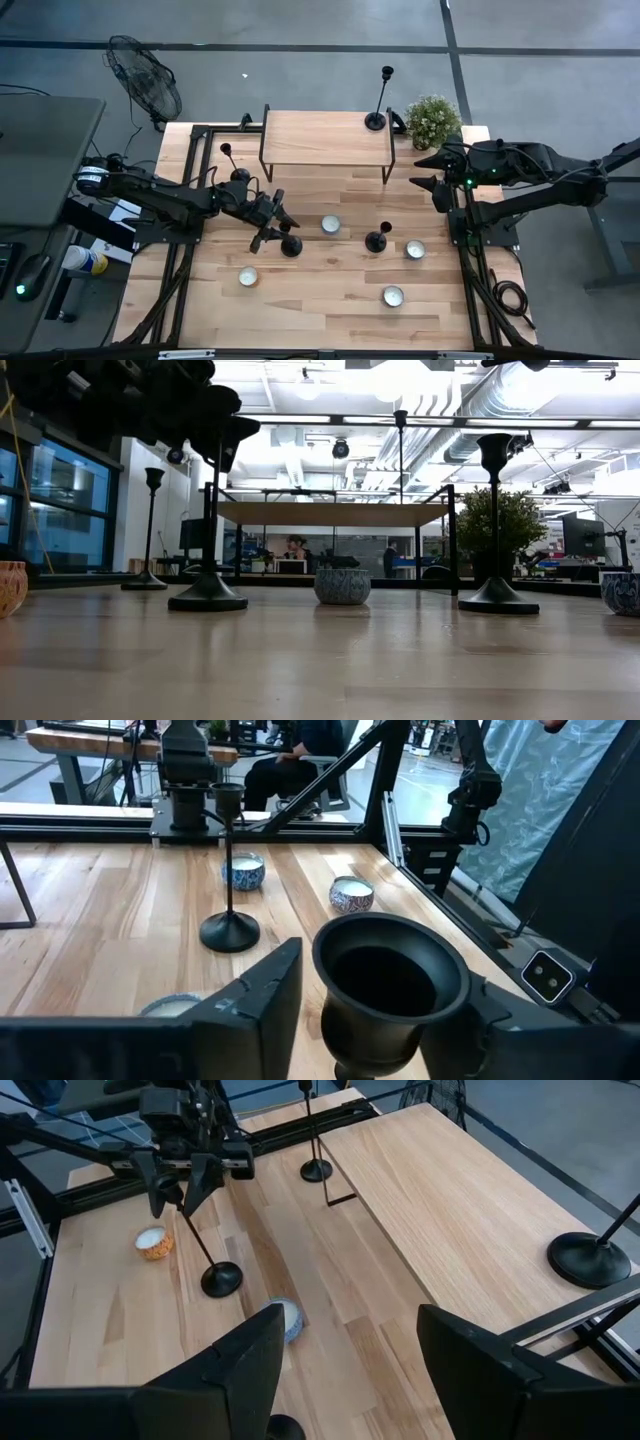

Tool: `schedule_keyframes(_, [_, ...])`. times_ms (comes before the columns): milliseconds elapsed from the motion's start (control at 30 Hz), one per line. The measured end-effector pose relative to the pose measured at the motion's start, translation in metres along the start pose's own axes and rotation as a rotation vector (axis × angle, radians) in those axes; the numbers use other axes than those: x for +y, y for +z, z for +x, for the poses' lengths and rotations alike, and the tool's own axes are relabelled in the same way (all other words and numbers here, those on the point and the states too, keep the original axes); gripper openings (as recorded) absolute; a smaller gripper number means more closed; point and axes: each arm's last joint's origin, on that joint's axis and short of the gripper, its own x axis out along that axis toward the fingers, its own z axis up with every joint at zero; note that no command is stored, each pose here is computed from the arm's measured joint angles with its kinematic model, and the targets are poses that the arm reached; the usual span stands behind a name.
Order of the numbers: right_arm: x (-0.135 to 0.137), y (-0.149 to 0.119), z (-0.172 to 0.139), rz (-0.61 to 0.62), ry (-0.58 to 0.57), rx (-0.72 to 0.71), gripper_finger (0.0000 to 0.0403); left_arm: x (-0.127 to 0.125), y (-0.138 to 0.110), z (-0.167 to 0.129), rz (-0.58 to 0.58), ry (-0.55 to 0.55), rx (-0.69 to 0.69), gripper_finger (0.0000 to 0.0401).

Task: Pick & Place candle stick holders
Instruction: Put the black candle holder on the shelf

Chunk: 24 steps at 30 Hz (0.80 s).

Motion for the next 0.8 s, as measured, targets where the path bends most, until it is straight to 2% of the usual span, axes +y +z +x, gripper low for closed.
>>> schedule_keyframes(433, [0.0,0.0,0.0,0.0,0.0,0.0,0.0222,0.0001,0.0003,-0.0001,0.001,0.004,-0.004,0.0097])
schedule_keyframes(800, [0.0,0.0,0.0,0.0,0.0,0.0,0.0222,0.0001,0.0072,0.0015,0.006,0.0,-0.035,0.0098])
